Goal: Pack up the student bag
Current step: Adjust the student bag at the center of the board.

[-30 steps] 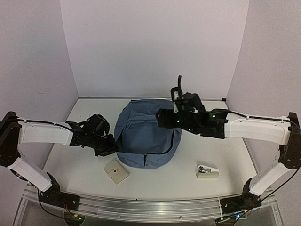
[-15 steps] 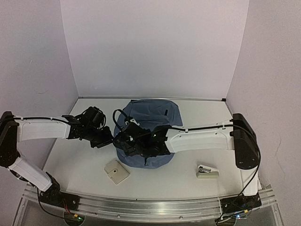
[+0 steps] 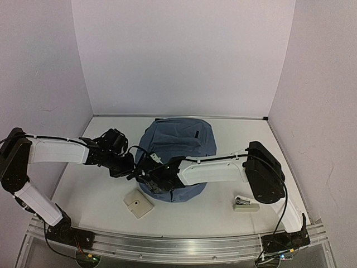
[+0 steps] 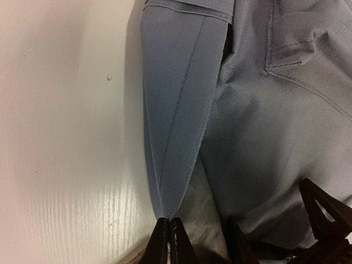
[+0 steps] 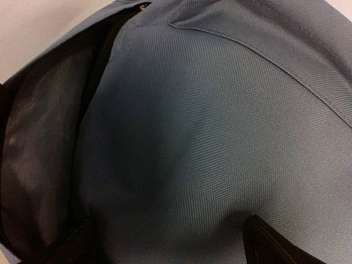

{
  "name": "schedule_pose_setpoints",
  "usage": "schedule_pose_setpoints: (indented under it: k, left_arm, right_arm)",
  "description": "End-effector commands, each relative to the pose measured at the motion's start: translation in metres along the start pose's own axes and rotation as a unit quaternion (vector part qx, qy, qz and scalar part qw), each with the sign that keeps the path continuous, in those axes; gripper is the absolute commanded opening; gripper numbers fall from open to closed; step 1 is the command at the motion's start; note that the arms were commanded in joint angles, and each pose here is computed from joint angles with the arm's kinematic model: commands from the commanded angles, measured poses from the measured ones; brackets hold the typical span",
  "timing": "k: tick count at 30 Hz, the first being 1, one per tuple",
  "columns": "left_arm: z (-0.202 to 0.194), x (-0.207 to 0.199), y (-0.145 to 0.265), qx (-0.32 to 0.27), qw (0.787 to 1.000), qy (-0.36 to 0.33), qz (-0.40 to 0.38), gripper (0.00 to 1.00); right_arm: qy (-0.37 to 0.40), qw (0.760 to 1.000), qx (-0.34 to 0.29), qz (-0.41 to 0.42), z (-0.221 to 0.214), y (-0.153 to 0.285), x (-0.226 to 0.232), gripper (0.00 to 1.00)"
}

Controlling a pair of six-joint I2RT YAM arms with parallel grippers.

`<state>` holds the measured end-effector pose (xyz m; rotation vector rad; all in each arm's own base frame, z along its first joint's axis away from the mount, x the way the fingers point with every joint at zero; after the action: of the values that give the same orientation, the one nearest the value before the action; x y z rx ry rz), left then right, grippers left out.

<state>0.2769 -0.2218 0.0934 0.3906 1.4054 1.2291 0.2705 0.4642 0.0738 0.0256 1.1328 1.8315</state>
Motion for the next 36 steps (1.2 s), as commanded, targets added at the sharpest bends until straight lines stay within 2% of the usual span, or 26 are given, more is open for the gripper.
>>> schedule_pose_setpoints:
  k: [1, 4, 9, 11, 12, 14, 16, 18, 21, 24, 26, 27, 28, 30, 36]
  left_arm:
    - [-0.001, 0.004, -0.004, -0.001, 1.0, 0.007, -0.008, 0.0]
    - [-0.003, 0.009, -0.008, 0.003, 1.0, 0.012, -0.003, 0.0]
    - [-0.005, 0.016, -0.011, 0.003, 1.0, 0.018, 0.01, 0.0]
    - [-0.005, 0.016, -0.01, 0.0, 1.0, 0.02, 0.009, 0.0]
    - [-0.005, 0.016, -0.009, -0.001, 1.0, 0.02, 0.008, 0.0]
    - [-0.005, 0.016, -0.008, -0.002, 1.0, 0.022, 0.006, 0.0]
    - [-0.006, 0.017, -0.008, 0.0, 1.0, 0.025, 0.006, 0.0]
    - [-0.007, 0.019, -0.008, 0.001, 1.0, 0.026, 0.009, 0.0]
    - [-0.009, 0.021, -0.005, 0.003, 1.0, 0.016, 0.006, 0.0]
    - [-0.015, 0.013, 0.0, 0.012, 0.999, -0.003, -0.032, 0.0]
    - [-0.017, 0.009, 0.006, 0.011, 0.998, -0.005, -0.057, 0.0]
    - [-0.017, 0.008, 0.01, 0.01, 0.998, -0.005, -0.064, 0.0]
    - [-0.017, 0.007, 0.013, 0.008, 0.998, -0.002, -0.069, 0.0]
    - [-0.016, 0.007, 0.017, 0.004, 0.997, 0.005, -0.071, 0.0]
    - [-0.015, -0.002, 0.024, 0.005, 0.995, 0.008, -0.099, 0.0]
  right_arm:
    - [-0.006, 0.998, 0.04, -0.043, -0.017, -0.02, -0.02, 0.74]
    - [-0.034, 0.998, 0.042, -0.037, -0.014, -0.021, -0.03, 0.57]
    - [-0.103, 0.993, 0.015, 0.046, 0.01, -0.01, -0.038, 0.55]
    - [-0.133, 0.989, -0.003, 0.071, 0.023, -0.002, -0.047, 0.48]
    - [-0.146, 0.986, -0.008, 0.078, 0.026, -0.001, -0.051, 0.42]
    - [-0.164, 0.983, -0.023, 0.083, 0.035, 0.004, -0.062, 0.22]
    - [-0.17, 0.982, -0.034, 0.075, 0.041, 0.008, -0.068, 0.06]
    - [-0.177, 0.981, -0.043, 0.073, 0.047, 0.012, -0.072, 0.0]
    - [-0.182, 0.978, -0.057, 0.079, 0.056, 0.019, -0.074, 0.0]
    - [-0.173, 0.98, -0.064, 0.074, 0.061, 0.02, -0.069, 0.02]
    - [-0.166, 0.982, -0.065, 0.064, 0.061, 0.018, -0.062, 0.16]
    - [-0.165, 0.983, -0.065, 0.057, 0.061, 0.017, -0.06, 0.28]
    - [-0.162, 0.983, -0.063, 0.05, 0.06, 0.014, -0.058, 0.36]
    - [-0.157, 0.985, -0.06, 0.036, 0.057, 0.008, -0.054, 0.46]
    - [-0.133, 0.99, -0.046, 0.021, 0.052, -0.012, -0.031, 0.61]
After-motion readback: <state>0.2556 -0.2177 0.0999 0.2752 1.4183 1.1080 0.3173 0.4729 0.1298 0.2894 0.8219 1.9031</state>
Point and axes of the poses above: each gripper's point midway between its finger pads, its own y axis back along the fingers, its own x axis along the line the jaws close on, z = x × y, the point moved 3 cm from there along y, back along the fingers, and after that the axes turned 13 degrees about y, right-handed, at the moved point
